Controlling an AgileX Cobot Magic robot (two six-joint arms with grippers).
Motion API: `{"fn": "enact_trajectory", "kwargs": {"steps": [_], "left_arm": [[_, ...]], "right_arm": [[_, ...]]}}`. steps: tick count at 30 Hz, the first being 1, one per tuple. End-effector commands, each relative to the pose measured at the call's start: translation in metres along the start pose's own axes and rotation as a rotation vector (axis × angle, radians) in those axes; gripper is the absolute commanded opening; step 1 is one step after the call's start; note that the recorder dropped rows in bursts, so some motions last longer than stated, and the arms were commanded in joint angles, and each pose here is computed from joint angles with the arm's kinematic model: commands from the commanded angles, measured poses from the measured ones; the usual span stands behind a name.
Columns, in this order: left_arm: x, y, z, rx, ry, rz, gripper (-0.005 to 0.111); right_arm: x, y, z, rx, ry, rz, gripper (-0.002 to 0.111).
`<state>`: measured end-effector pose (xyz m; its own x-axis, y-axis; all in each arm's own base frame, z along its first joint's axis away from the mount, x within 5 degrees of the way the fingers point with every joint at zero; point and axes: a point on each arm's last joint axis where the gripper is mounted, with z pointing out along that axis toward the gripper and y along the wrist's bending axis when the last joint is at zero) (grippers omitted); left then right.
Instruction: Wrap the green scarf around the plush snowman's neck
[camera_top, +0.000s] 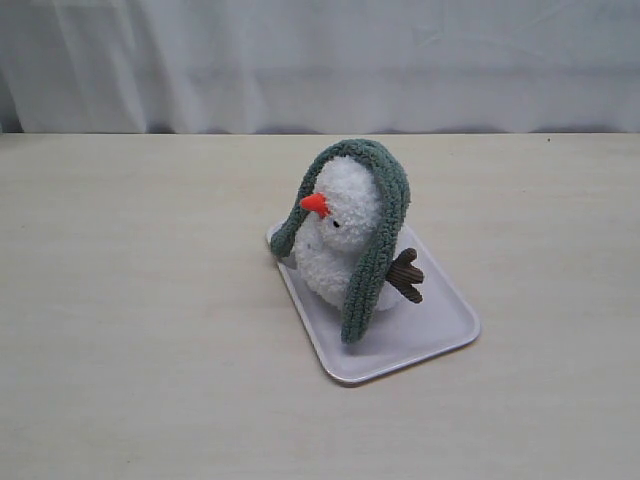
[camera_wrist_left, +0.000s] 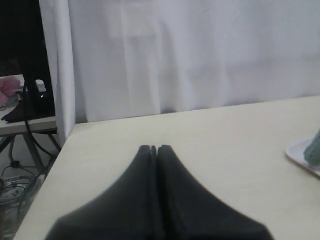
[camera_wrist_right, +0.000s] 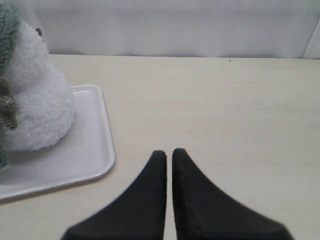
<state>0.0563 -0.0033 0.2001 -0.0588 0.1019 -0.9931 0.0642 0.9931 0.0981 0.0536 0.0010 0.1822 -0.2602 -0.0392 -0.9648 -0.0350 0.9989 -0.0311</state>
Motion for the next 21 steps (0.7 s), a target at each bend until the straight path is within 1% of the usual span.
{"fn": "enact_trajectory", "kwargs": {"steps": [1,9,16,18,21], "left_arm": [[-0.0021,0.0004,-0.0001,-0.006,-0.032,-0.058,0.000],[-0.0024,0.0004,-0.0001,-0.005,-0.034,-0.071,0.000],[-0.0078,0.0010,-0.0005,-0.010,-0.094,-0.076,0.000],[-0.0078,0.0011,-0.0005,-0.010,-0.094,-0.071,0.000],[-0.0078,0.0011,-0.0005,-0.009,-0.094,-0.095,0.000]], "right_arm": [[0.0001,0.0000,-0.0001,0.001,-0.007,0.002,0.004],[0.0001,0.0000,-0.0001,0.001,-0.007,0.002,0.004],[0.0001,0.0000,-0.0001,0.001,-0.007,0.002,0.004],[0.0001,0.0000,-0.0001,0.001,-0.007,0.002,0.004],[0.0001,0.0000,-0.0001,0.001,-0.007,0.002,0.004]]}}
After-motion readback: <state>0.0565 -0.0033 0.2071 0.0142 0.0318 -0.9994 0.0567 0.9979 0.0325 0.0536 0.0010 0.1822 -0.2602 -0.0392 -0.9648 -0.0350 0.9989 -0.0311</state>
